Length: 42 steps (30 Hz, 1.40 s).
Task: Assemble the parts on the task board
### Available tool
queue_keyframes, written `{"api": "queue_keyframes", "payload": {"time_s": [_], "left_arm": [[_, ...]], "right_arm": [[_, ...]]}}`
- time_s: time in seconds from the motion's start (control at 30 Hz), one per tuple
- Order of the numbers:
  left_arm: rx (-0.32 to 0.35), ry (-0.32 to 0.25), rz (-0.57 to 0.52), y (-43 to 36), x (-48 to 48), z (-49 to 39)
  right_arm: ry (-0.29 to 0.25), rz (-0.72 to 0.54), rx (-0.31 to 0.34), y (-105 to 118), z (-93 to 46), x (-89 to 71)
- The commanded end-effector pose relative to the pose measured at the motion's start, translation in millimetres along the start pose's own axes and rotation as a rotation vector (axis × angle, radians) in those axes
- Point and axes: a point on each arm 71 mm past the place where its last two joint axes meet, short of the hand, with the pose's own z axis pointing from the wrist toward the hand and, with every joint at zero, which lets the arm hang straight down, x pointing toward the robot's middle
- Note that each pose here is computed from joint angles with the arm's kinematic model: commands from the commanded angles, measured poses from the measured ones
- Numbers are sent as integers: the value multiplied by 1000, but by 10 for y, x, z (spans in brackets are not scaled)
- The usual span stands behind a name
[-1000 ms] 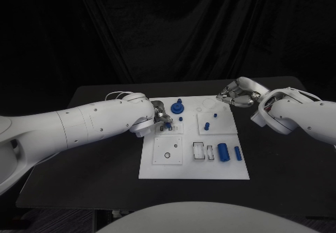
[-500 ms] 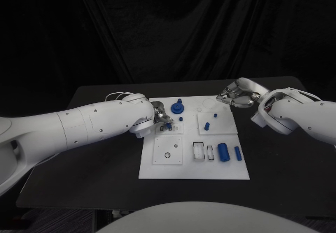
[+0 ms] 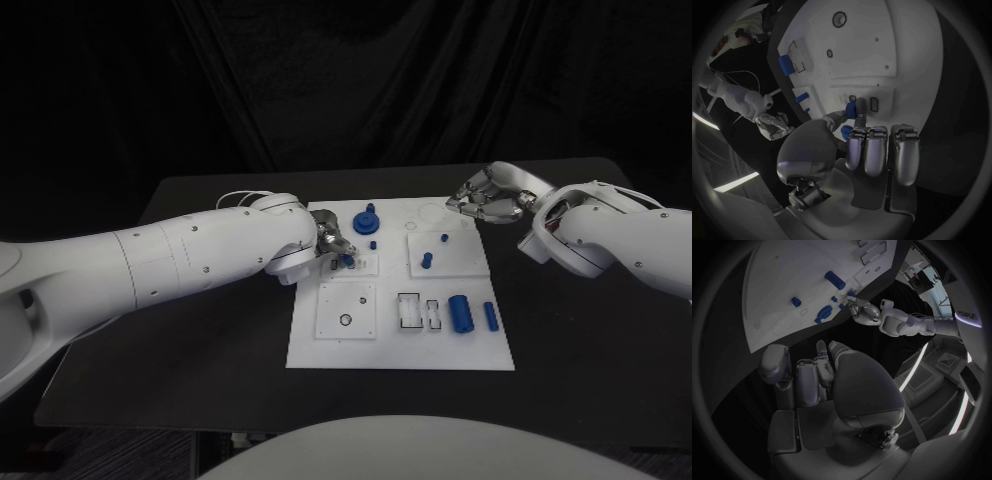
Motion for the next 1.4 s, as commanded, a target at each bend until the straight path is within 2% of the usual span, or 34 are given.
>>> {"api": "queue_keyframes", "payload": {"time_s": [0.03,1.4], "left_arm": [[-8,40,21,35,86,14],[8,40,18,11,117,15]], "right_arm": [[11,2,25,-24,-3,11],[38,6,51,-45,-3,29]]}}
